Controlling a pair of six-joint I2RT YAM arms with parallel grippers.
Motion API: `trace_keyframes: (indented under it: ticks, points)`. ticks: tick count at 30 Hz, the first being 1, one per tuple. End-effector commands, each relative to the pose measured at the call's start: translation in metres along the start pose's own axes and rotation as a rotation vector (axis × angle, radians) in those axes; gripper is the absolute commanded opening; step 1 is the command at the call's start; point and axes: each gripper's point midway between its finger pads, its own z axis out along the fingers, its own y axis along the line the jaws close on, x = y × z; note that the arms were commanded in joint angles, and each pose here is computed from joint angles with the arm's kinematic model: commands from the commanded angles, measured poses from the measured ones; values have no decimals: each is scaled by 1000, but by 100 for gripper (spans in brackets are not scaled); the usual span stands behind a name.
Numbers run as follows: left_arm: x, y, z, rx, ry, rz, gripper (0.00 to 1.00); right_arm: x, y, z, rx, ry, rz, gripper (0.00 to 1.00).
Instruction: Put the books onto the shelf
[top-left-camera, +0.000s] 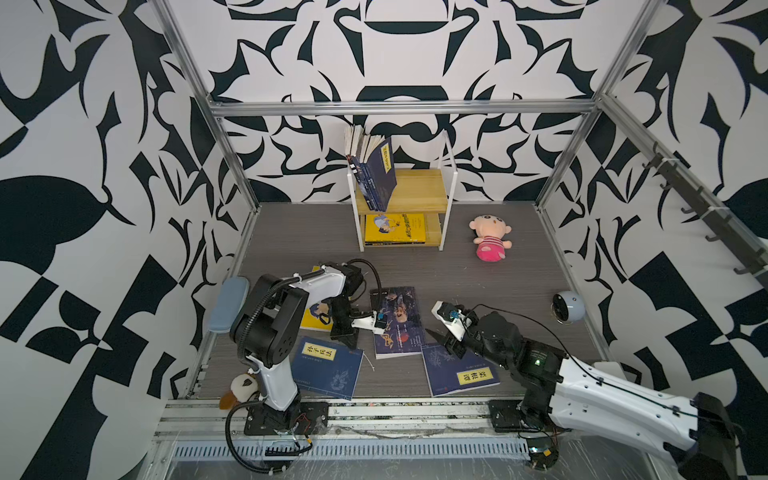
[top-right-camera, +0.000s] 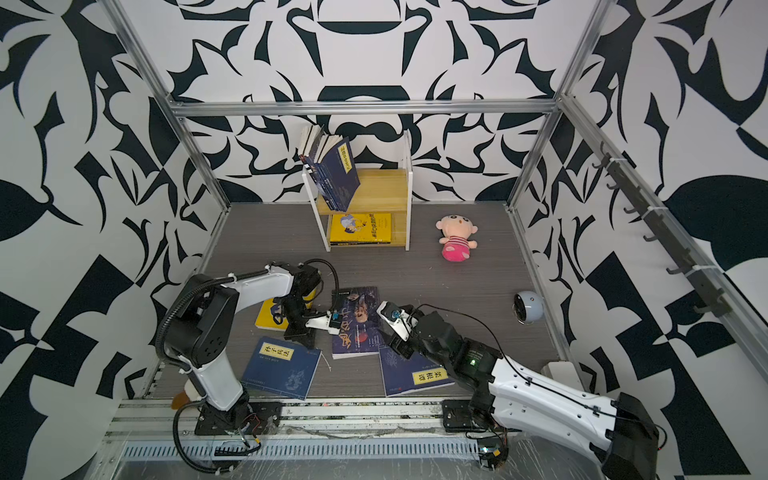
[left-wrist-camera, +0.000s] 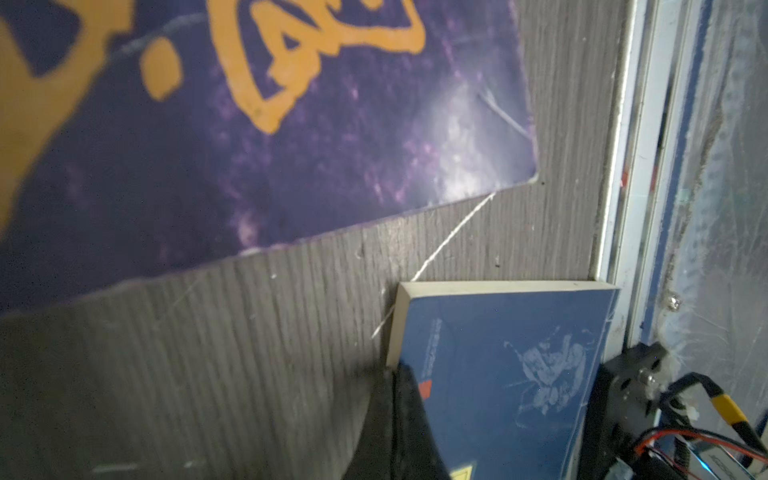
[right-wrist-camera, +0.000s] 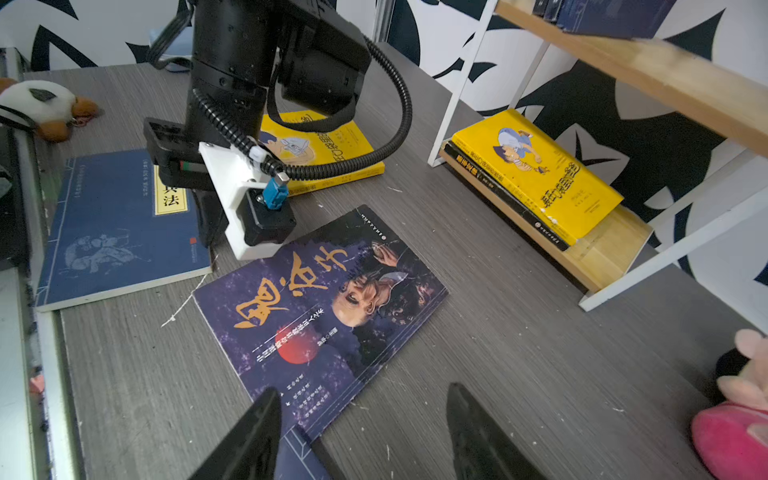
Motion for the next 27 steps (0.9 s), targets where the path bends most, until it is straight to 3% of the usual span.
trace_keyframes:
  ticks: [1, 6, 8, 12, 18, 22, 27]
  points:
    - [6, 2, -6, -27, 38, -4, 0, -32, 12, 1, -63, -76, 0, 63]
    - [8, 6, -26, -85, 4, -19, 0, -44, 62, 15, -217, -101, -137, 65]
    - [10, 7, -37, -107, -20, -40, 22, -46, 85, 22, -276, -83, -214, 67]
    - [24, 1, -63, -127, -64, -120, 40, -49, 130, 44, -389, -45, -315, 69]
    - [66, -13, -79, -113, -100, -267, 48, -45, 176, 92, -506, -2, -355, 66]
    - [85, -20, -76, -123, -127, -302, 57, -29, 198, 124, -571, 53, -381, 63]
    - [100, -18, -68, -113, -126, -338, 60, -1, 211, 149, -623, 151, -430, 62]
